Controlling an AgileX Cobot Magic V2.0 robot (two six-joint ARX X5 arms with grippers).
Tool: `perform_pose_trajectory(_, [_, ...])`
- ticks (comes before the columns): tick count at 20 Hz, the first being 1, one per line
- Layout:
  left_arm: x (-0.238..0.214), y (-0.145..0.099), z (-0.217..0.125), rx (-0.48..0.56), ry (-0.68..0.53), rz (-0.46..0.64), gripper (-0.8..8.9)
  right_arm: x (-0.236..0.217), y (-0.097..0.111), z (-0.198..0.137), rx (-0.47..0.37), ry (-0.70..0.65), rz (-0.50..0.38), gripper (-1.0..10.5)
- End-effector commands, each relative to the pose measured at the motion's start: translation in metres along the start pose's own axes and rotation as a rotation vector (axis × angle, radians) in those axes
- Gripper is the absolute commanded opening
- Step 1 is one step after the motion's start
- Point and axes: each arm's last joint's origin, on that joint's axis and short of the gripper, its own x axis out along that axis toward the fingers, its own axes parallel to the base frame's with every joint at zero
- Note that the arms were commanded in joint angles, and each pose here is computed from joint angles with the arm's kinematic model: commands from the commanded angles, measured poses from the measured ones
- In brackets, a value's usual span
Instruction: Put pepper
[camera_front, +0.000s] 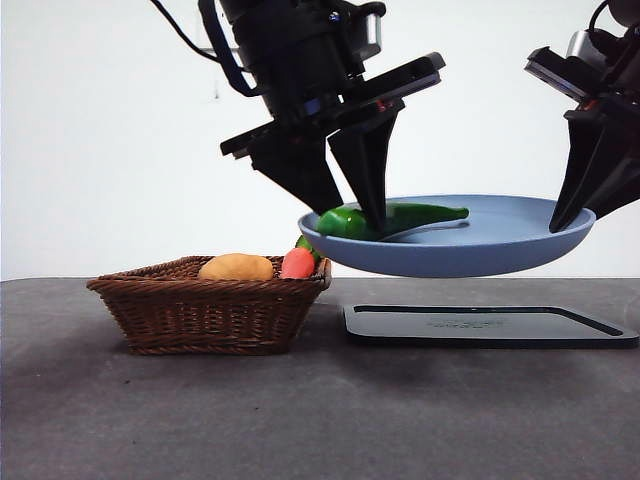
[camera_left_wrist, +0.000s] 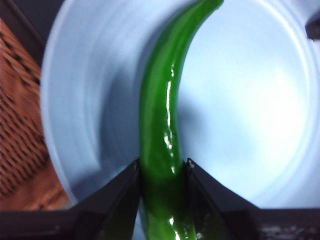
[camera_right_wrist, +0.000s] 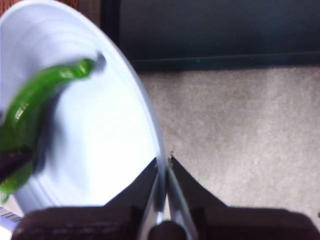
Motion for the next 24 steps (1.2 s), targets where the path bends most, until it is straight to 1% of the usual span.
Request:
perform_pose_trajectory(1, [0.003,-0.006,0.006,0.024,-0.042,-0.009,1.28,-0.002,0.004,0.005,0.0,-0.001,0.06,0.1])
perform_pose_trajectory(2, [0.003,-0.006,0.006,0.024,-0.045,-0.009,1.28,-0.002,0.005,0.004,0.0,0.004,0.079,0.1])
perform_pose_trajectory(5, [0.003,-0.007,0.005,0.029,-0.031,-0.012,1.3,-0.002,0.005,0.004,0.0,0.005,0.078,0.1])
perform_pose_trajectory(6, [0.003,-0.007,0.005,0.029,-0.031,-0.011,1.44,-0.002,0.005,0.004,0.0,0.005,0.077,0.1])
perform_pose_trajectory(9, [0.002,-0.007,0.004,0.029,-0.029,-0.012,2.55,-0.002,0.005,0.004,0.0,0.006,0.077,0.1])
perform_pose_trajectory(11, [-0.002,-0.008,0.004,0.029,-0.032,-0.015,2.74,-0.002,0.005,0.004,-0.002,0.006,0.077,0.1])
perform_pose_trajectory(14, [-0.015,-0.008,0.006,0.029,-0.064,-0.022,2.74,-0.002,0.005,0.004,-0.004,0.005,0.075,0.1])
perform_pose_trajectory(18, [-0.055,-0.008,0.009,0.048,-0.153,-0.041,2.74,-0.002,0.004,0.005,-0.005,-0.006,0.071,0.1])
perform_pose_trajectory(20, [-0.079,-0.008,0.007,0.057,-0.206,-0.052,2.74,-0.003,0.003,0.008,-0.002,-0.032,0.073,0.1])
perform_pose_trajectory(24, [-0.136,-0.005,-0.005,0.071,-0.311,-0.073,2.73,-0.008,-0.01,0.023,0.067,-0.15,0.073,0.1])
